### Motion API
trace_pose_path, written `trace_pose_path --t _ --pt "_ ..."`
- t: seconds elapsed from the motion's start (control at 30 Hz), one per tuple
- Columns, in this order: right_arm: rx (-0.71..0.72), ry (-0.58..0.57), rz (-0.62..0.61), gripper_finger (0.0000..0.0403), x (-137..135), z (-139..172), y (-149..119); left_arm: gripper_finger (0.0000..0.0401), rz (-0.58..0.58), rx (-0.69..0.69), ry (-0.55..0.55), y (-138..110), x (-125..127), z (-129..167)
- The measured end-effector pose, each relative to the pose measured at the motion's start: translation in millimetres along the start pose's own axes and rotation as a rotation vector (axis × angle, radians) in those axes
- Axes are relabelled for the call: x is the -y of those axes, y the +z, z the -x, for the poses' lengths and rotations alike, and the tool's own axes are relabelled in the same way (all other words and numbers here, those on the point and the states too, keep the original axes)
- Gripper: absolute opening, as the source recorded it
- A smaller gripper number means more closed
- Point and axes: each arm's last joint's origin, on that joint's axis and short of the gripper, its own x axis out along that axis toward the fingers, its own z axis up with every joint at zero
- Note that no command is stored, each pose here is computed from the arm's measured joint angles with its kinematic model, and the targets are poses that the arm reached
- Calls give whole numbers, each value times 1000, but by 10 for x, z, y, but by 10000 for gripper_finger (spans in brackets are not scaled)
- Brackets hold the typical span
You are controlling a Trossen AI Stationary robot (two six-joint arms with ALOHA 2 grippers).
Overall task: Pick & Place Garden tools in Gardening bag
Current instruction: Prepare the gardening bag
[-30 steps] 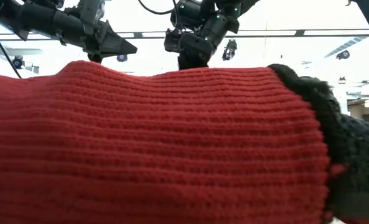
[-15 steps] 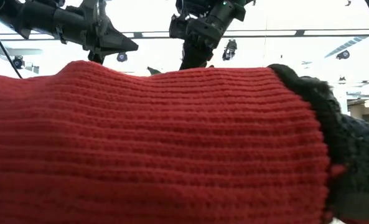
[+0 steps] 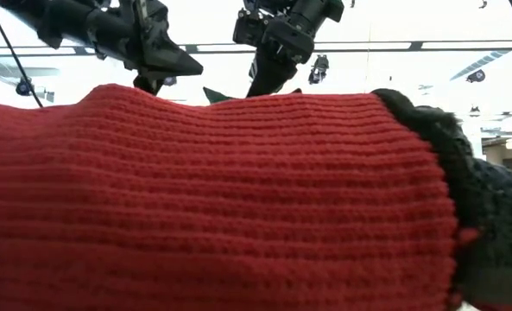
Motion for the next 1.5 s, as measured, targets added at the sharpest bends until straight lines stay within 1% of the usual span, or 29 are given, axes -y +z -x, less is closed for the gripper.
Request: trace_pose_path --t 0.13,0.23,0.3,0.37,0.43,0.5,0.57,0.67,0.77,0.9,1.07,1.23,1.5 --pt "0 0 7 8 1 0 -1 16 28 -107 71 216 13 0" --pt "1 -1 7 8 2 0 0 47 38 -174 127 387 7 -10" --pt "3 -1 9 8 2 -1 2 78 49 -206 132 494 -3 -38" --pt "3 -1 13 8 2 -1 2 108 47 -233 100 582 -17 -89" --pt "6 -2 22 8 3 -1 5 133 43 -265 37 640 -38 -171" --pt "8 -3 33 8 3 5 7 152 53 -306 -19 663 -70 -265" --pt "10 -3 38 8 3 15 9 163 64 -350 -51 644 -107 -369" --pt "16 -5 45 8 2 40 15 169 74 -398 -66 590 -160 -485" --pt "21 -7 58 8 1 60 19 169 81 -417 -74 563 -182 -536" --pt "22 -6 61 8 0 65 21 167 92 -426 -116 559 -172 -552" --pt "26 -8 65 8 1 67 24 168 107 -431 -136 563 -170 -548" --pt "24 -14 65 8 3 67 24 168 129 -445 -107 549 -194 -545" --pt "25 -19 69 8 6 67 24 167 131 -427 -76 584 -261 -524"
